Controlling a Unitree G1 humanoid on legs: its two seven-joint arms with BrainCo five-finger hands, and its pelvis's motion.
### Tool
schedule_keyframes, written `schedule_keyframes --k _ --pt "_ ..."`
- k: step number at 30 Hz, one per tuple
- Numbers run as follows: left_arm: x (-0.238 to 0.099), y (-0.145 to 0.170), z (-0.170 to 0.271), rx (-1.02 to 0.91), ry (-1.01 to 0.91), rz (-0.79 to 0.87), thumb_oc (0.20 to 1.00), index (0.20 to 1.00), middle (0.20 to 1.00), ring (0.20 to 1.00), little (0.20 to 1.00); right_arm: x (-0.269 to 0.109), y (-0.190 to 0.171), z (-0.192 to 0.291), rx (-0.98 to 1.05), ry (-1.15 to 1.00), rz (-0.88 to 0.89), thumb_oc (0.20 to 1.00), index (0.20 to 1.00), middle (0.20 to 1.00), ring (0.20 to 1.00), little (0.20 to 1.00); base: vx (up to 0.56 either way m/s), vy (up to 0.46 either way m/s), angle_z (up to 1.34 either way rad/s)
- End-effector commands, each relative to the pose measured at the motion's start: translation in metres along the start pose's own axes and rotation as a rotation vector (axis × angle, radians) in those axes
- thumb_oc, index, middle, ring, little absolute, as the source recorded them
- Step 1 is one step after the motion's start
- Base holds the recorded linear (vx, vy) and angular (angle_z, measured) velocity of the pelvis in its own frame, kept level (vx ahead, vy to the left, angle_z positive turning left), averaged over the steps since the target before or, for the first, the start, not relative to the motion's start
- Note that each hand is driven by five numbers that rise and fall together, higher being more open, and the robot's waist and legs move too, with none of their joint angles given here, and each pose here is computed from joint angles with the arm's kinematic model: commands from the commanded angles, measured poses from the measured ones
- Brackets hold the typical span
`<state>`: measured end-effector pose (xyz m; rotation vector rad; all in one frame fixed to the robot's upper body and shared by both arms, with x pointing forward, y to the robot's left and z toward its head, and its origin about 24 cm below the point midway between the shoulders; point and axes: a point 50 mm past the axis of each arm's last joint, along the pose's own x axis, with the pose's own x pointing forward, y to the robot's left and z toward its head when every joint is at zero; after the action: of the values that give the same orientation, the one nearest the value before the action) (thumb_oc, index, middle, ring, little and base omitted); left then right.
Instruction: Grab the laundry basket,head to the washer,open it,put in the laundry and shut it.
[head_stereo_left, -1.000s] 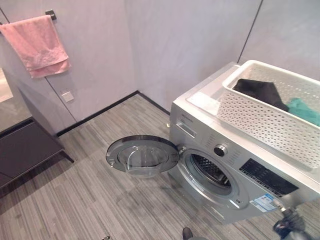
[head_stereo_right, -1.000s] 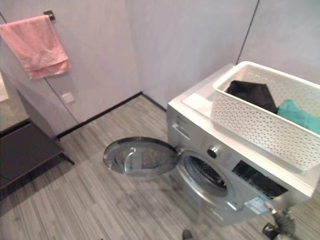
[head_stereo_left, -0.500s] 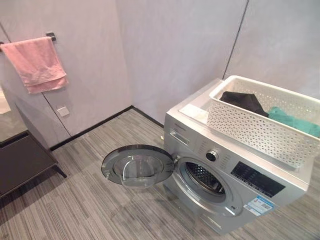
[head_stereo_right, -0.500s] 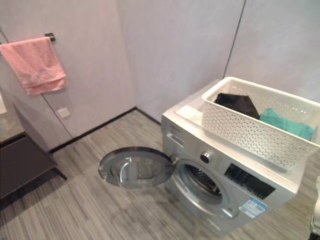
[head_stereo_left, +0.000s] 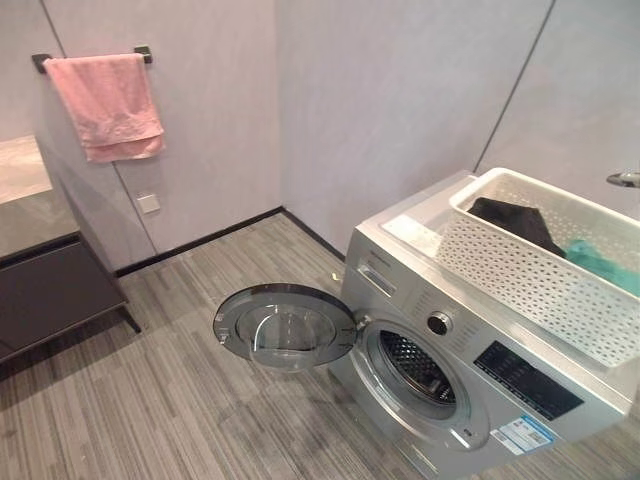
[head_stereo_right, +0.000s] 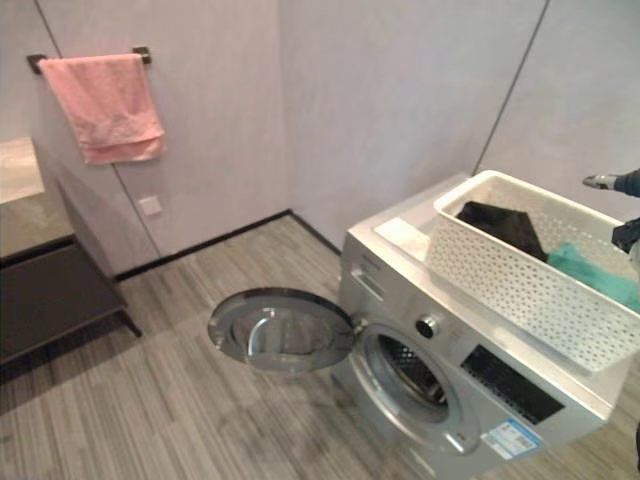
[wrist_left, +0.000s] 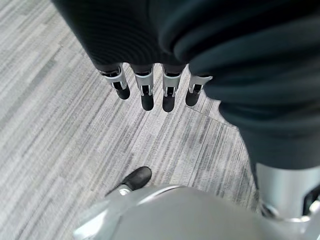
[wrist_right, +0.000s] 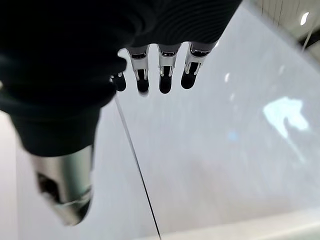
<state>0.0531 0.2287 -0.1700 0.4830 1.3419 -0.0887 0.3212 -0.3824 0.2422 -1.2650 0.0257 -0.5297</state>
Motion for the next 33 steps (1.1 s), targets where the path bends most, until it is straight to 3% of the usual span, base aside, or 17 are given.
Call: schedule_keyframes --k 1,11,23,33 --pt "0.0 -0.003 -0.007 -0.016 0.04 -0.034 1.0 1.0 1.0 1.0 1.0 0.011 -0.024 0.025 0.047 -0.081 0.017 1.0 1.0 1.0 1.0 1.0 0.01 -0.005 0.11" --pt "-0.002 -0.009 -0.017 -0.065 0.07 -0.082 1.0 1.0 1.0 1.0 1.0 0.01 -0.015 0.024 -0.109 -0.1 0.238 1.0 1.0 1.0 1.0 1.0 0.0 -0.003 0.07" --pt "-0.002 -0.011 -0.013 -0.084 0.052 -0.107 1.0 1.0 1.0 1.0 1.0 0.007 -0.022 0.002 -0.202 -0.022 0.291 1.0 1.0 1.0 1.0 1.0 0.0 -0.009 0.0" --pt "-0.001 -0.008 -0.004 -0.096 0.006 -0.111 1.0 1.0 1.0 1.0 1.0 0.009 -0.001 -0.014 -0.282 0.079 0.416 1.0 1.0 1.0 1.0 1.0 0.0 -0.026 0.0"
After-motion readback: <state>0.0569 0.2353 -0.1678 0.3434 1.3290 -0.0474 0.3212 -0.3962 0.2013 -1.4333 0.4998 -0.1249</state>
